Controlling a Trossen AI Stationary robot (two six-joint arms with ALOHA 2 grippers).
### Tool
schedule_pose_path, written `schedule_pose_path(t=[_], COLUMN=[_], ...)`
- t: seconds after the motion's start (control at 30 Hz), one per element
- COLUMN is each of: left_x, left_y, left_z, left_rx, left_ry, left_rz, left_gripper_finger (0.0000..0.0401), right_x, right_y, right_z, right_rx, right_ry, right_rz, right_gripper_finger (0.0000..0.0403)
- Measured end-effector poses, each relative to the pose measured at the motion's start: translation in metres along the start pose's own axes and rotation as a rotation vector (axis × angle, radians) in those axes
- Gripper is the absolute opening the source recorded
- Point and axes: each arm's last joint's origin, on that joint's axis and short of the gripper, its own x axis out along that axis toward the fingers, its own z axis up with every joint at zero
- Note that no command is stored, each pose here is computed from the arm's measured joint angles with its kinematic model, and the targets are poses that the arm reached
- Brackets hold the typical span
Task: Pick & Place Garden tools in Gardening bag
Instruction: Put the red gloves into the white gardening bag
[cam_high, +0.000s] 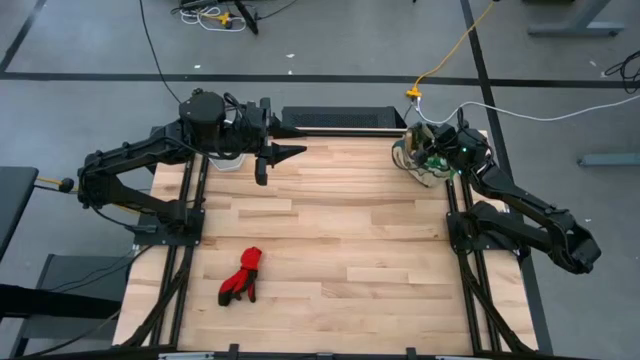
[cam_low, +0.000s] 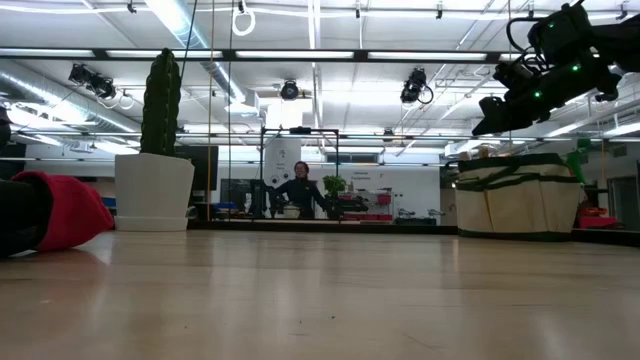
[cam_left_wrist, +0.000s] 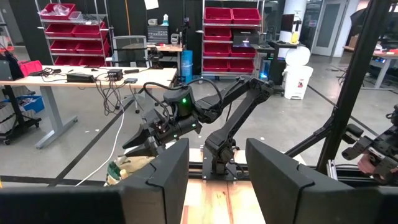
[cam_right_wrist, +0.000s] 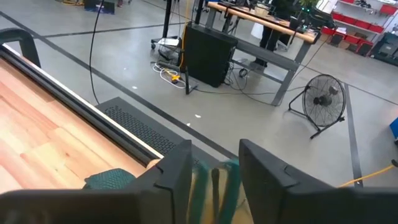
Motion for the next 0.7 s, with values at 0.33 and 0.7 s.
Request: schedule_pose_path(t=[0.33, 0.7], left_x=[0.0, 0.0], left_y=[0.0, 0.0], left_z=[0.0, 0.0], left_rx=[0.0, 0.0], left_ry=[0.0, 0.003], left_rz=[0.0, 0.0], left_gripper_finger=[0.0167, 0.0167], right_x=[-0.001, -0.014], right_y=[0.004, 0.008], right_z=[0.011, 0.056], right_rx=[-0.053, -0.059], right_ry=[-0.122, -0.16], right_rz=[0.102, 0.186], right_gripper_finger=[0.0161, 0.0194])
